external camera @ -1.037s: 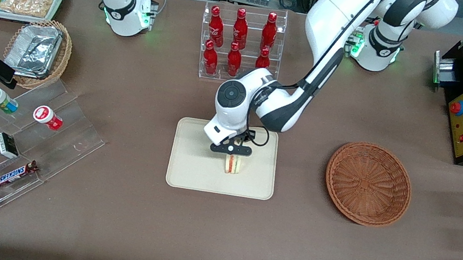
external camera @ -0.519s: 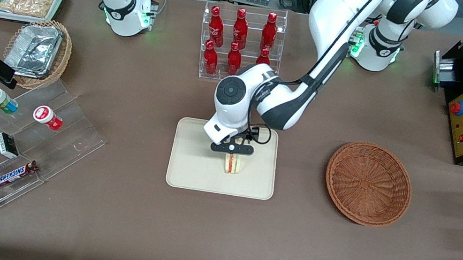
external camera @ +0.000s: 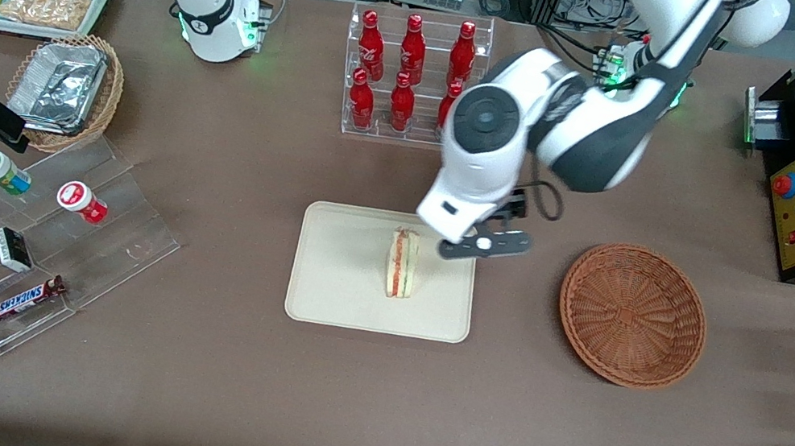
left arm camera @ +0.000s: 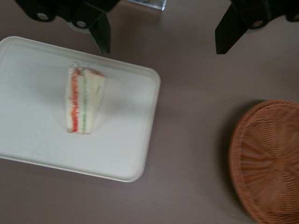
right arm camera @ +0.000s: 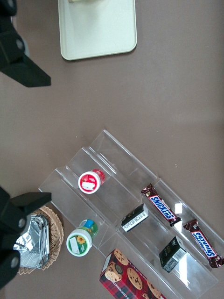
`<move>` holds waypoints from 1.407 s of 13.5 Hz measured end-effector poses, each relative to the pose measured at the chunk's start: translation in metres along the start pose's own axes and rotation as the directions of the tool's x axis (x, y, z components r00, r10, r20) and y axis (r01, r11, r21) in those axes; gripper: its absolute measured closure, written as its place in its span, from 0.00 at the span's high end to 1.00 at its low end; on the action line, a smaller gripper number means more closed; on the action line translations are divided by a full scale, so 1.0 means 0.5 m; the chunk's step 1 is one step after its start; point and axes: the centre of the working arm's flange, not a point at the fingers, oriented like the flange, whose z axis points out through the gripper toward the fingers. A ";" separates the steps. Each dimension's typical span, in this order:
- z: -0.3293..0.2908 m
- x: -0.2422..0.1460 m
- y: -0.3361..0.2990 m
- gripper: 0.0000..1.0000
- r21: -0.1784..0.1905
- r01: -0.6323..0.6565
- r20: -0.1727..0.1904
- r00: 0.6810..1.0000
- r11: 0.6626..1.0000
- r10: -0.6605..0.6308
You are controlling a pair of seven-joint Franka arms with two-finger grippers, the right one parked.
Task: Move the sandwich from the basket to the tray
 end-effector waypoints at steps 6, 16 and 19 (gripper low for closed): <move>-0.186 0.104 -0.347 0.99 -0.020 0.021 0.048 0.999 1.000 -0.020; -0.255 0.112 -0.780 0.99 -0.098 -0.182 0.051 0.981 0.978 0.188; -0.249 0.097 -0.852 0.99 -0.114 -0.179 0.053 0.981 0.977 0.186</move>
